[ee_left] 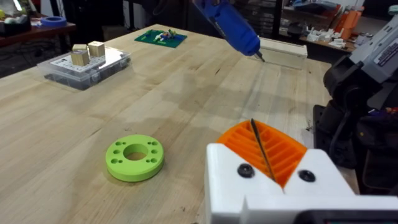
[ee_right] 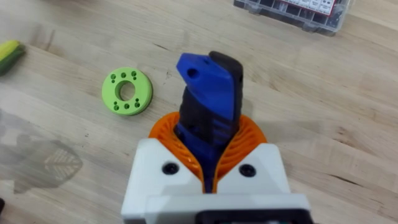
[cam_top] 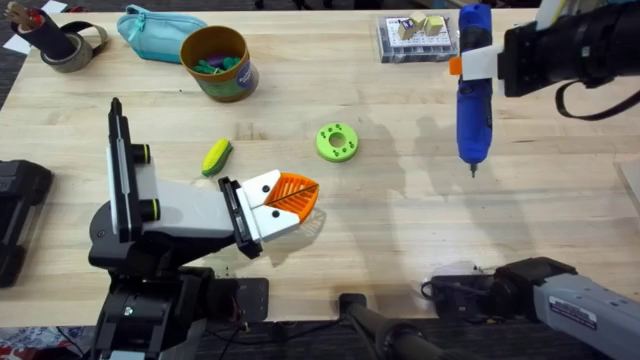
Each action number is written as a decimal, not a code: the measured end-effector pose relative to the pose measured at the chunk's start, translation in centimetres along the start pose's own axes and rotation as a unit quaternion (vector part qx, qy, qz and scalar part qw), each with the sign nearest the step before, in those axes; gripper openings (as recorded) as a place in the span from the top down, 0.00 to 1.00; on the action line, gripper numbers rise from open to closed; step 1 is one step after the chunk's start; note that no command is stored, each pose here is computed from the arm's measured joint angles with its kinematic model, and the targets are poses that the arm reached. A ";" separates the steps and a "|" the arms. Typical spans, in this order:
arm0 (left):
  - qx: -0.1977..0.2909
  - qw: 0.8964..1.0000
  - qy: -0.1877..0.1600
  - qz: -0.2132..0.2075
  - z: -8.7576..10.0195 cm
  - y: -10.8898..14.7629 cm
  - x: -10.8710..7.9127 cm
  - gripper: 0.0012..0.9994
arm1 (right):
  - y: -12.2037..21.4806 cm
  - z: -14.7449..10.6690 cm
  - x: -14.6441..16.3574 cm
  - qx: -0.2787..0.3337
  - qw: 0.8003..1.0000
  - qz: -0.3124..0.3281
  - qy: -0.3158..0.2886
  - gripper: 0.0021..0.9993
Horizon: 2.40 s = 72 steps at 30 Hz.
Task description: Pick up the gripper from the table and insert it into the empty holder that is missing its gripper. Then pick up a screw, insert it into the mounting hole, and use the screwdriver to tighten it. Finally, clean up the table by picking up the vegetable and placing it into the bucket.
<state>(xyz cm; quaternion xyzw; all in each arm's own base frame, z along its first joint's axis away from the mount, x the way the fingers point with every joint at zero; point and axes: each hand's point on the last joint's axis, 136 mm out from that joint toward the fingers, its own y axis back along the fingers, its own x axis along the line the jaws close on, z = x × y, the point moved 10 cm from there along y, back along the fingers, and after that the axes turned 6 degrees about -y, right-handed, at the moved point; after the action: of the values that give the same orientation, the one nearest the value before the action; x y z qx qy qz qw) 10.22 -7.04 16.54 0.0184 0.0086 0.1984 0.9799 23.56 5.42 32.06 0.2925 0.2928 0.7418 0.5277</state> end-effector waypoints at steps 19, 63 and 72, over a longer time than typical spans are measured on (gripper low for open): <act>0.003 1.000 0.006 -0.001 -0.1 0.0 0.0 0.98 | -0.5 6.6 3.5 -0.202 0.952 0.218 0.075 0.96; 0.003 1.000 0.007 -0.002 -0.1 0.0 0.0 0.98 | 7.5 10.2 18.5 -0.360 0.607 0.641 0.302 0.95; 0.003 1.000 0.007 -0.003 -0.1 0.0 0.0 0.98 | 4.7 6.2 19.0 -0.379 0.579 0.657 0.300 0.95</act>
<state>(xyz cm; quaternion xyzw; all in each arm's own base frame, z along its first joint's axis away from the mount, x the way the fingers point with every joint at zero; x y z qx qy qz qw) 10.18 -7.05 16.40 0.0199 0.0157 0.1960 0.9803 20.09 23.02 41.98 -0.0606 -0.1450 0.9748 -0.1585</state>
